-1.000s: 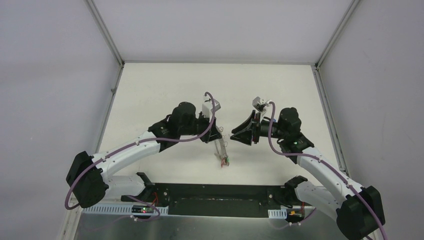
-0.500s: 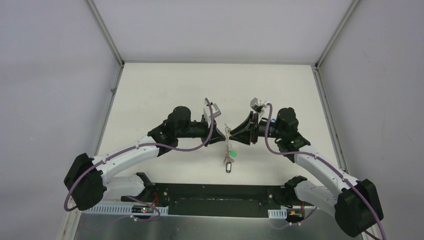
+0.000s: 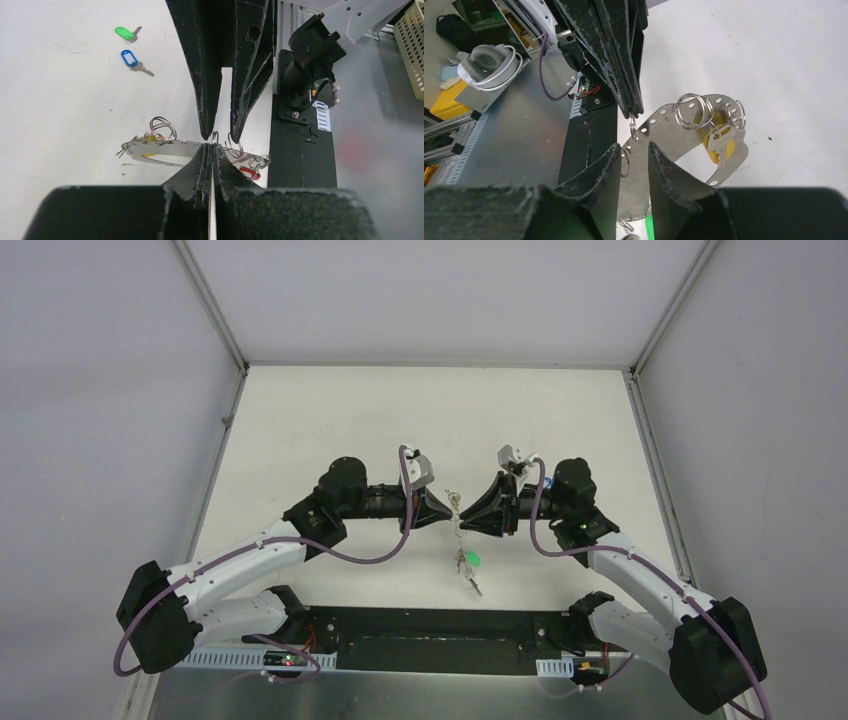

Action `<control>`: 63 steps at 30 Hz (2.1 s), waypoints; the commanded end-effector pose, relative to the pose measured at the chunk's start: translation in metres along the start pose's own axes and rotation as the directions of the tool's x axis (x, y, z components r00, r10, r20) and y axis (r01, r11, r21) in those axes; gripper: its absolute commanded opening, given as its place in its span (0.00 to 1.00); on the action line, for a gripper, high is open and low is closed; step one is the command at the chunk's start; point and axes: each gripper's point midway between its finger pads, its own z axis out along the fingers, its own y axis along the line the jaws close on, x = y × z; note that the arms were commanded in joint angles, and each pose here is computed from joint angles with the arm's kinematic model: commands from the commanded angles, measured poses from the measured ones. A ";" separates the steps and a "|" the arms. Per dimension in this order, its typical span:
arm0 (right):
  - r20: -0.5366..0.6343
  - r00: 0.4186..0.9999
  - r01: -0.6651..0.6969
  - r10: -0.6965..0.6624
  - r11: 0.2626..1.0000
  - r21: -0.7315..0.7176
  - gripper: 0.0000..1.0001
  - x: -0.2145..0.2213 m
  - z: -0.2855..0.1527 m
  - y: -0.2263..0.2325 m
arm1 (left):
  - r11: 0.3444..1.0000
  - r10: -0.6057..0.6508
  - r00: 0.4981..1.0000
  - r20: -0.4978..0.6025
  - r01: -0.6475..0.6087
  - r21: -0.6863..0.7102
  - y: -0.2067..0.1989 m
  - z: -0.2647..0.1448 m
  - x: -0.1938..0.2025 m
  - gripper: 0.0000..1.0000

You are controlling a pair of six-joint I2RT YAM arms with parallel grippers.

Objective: Put the keys on the keyring

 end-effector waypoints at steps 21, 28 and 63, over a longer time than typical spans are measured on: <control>0.040 0.994 0.100 -0.098 0.994 -0.050 0.36 -0.016 0.010 0.006 | 0.990 0.120 0.988 0.097 -0.126 0.063 -0.017 0.000 -0.026 0.00; 0.041 0.993 0.110 -0.108 0.992 -0.060 0.23 -0.020 0.011 0.007 | 0.991 0.112 0.989 0.092 -0.118 0.059 -0.016 0.002 -0.024 0.00; -0.143 0.982 0.131 -0.126 0.991 0.025 0.00 -0.020 -0.005 0.010 | 0.990 0.136 0.985 -0.109 -0.138 -0.011 0.002 -0.004 -0.004 0.50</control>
